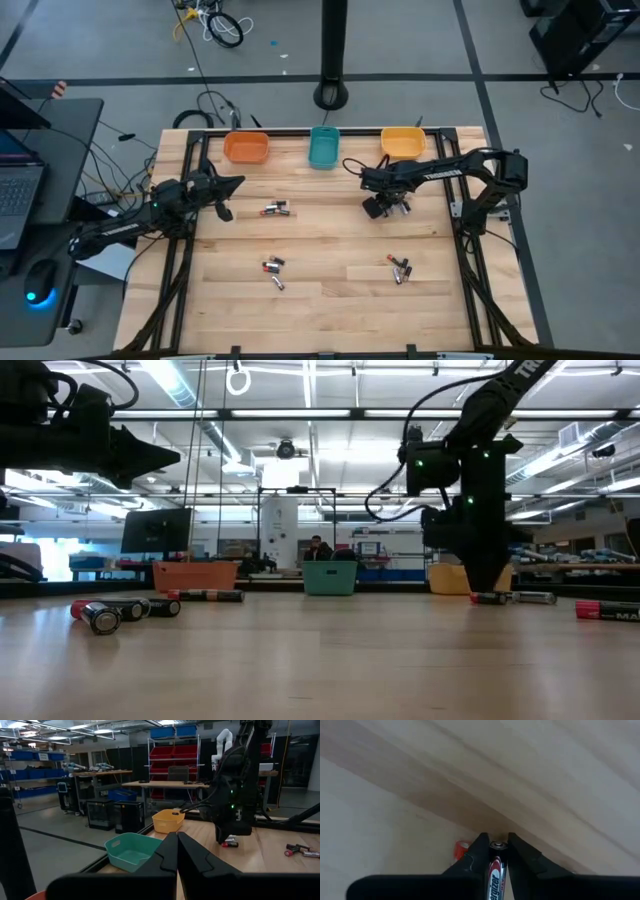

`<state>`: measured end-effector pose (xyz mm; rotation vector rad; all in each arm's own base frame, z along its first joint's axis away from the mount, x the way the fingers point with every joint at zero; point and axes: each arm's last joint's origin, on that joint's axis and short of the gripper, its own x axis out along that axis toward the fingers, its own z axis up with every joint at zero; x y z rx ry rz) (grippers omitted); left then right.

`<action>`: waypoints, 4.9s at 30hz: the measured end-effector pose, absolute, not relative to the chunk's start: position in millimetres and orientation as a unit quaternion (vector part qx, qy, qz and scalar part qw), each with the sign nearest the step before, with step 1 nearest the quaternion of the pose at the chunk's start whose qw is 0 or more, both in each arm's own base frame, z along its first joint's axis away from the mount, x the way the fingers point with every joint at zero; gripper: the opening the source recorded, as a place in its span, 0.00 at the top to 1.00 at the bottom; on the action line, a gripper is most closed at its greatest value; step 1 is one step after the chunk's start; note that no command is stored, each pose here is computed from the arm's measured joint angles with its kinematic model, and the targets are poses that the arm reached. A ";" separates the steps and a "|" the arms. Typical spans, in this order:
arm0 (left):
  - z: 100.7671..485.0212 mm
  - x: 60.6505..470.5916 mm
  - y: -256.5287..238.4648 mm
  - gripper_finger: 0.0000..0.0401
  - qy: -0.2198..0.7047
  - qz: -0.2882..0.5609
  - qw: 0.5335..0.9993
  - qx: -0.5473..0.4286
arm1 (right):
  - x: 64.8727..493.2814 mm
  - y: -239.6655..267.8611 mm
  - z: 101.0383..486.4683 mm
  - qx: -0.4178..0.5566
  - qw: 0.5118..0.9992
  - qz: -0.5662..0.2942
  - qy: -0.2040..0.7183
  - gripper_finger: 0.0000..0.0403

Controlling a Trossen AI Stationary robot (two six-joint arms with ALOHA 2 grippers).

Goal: Sort batteries
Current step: Put the black-silver battery in the green bin, then put the red-black battery into the yellow bin

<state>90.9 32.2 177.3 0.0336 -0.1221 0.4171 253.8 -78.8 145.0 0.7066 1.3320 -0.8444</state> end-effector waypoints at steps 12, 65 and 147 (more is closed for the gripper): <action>177.3 90.9 32.2 0.97 -0.061 0.207 0.976 0.017 | 296.3 -81.6 203.7 0.260 0.738 -0.313 0.539 0.87; 192.7 87.9 31.0 0.97 -0.141 0.203 0.969 0.023 | 400.0 -282.9 169.9 0.094 0.801 -0.163 0.568 0.86; 171.4 112.8 34.2 0.97 0.004 0.128 0.989 -0.073 | 219.8 -17.7 167.0 0.240 0.756 -0.297 0.532 0.68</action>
